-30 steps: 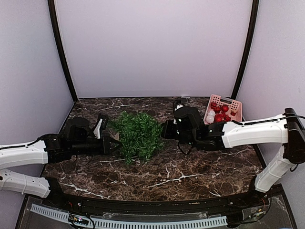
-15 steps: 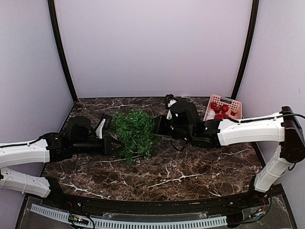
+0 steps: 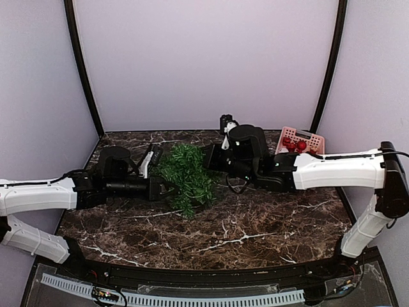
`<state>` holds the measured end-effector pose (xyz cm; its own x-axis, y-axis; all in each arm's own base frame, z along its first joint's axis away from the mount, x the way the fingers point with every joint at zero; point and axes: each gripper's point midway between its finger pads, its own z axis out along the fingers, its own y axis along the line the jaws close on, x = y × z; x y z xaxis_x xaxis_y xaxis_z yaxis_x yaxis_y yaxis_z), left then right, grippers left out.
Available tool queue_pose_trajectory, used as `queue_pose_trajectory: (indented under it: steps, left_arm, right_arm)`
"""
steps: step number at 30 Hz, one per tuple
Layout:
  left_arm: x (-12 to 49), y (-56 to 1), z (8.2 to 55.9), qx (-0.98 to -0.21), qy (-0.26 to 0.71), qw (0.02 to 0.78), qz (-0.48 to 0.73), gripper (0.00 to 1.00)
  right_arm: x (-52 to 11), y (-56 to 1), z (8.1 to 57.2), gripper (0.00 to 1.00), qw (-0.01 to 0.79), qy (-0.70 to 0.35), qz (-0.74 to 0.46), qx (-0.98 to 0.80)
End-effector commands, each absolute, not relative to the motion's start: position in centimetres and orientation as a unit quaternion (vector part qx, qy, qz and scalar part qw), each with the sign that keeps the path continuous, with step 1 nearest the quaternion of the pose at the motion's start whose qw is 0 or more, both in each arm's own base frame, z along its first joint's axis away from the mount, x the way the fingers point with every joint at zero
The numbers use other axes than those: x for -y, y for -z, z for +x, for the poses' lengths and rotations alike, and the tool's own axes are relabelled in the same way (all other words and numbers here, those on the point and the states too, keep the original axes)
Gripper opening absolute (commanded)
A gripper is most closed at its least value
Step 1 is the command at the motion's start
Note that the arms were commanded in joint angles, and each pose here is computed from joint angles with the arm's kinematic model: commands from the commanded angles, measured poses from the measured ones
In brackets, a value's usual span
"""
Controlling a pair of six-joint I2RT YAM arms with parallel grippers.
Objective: Decorate the small christmas tree
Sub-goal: Wrap the light string in the gap of the branches.
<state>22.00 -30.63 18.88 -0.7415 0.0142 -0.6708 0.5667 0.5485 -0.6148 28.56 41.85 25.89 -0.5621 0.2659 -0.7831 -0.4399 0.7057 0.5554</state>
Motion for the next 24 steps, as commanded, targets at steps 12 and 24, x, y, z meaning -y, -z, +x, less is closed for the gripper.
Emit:
queue_pose_trajectory:
  steps: [12, 24]
  left_arm:
    - [31.0, -21.2, 22.6, -0.791, 0.492, 0.337, 0.135, 0.00]
    - [28.1, -17.7, 23.2, -0.826, 0.443, 0.335, 0.091, 0.00]
  right_arm:
    - [-39.8, -30.1, 28.7, 0.00, 0.504, -0.355, -0.026, -0.787]
    - [-35.8, -29.1, 29.6, 0.00, 0.526, -0.283, 0.029, -0.801]
